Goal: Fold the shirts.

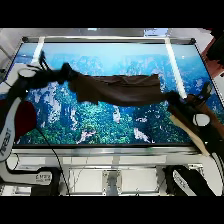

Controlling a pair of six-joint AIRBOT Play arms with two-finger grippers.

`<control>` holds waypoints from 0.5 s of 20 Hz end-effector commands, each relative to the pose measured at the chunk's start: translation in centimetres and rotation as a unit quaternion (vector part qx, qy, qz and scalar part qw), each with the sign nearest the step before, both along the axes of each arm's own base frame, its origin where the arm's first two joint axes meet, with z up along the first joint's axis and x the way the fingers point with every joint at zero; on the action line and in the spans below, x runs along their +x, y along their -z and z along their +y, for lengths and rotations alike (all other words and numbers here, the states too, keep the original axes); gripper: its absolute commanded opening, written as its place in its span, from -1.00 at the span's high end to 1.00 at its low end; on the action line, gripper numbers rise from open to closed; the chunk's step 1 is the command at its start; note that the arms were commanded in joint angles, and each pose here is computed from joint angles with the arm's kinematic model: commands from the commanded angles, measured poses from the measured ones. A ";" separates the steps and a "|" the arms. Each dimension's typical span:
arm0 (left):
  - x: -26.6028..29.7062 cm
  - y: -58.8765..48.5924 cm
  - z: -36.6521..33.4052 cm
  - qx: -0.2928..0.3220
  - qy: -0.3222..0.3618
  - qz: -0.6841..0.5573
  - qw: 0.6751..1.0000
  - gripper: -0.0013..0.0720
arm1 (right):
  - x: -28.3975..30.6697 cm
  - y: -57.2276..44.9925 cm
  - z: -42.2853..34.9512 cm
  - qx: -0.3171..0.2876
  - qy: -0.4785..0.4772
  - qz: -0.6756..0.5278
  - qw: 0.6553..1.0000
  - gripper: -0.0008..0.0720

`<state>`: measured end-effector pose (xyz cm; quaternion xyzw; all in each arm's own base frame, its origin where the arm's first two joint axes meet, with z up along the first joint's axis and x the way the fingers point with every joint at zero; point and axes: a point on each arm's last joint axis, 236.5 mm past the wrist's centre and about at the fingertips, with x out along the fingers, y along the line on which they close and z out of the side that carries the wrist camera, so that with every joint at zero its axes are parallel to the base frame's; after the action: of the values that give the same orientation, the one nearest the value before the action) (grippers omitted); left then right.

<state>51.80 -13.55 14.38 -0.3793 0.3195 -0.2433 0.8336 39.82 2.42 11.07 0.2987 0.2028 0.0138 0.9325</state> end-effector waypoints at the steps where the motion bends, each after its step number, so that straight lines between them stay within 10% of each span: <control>1: -2.8 -13.1 -0.5 0.042 0.025 -0.180 0.982 0.95 | -0.9 -10.0 0.6 -0.121 -0.051 -0.084 0.988 0.92; 10: -26.1 -37.4 2.7 0.222 -0.077 -0.459 0.857 0.95 | -17.5 -36.9 1.2 -0.265 -0.025 -0.320 0.909 0.92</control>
<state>33.08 -12.75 46.87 -0.1131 -0.0098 -0.3010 0.9468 28.82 4.02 41.73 0.0543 -0.0352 0.0944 0.9934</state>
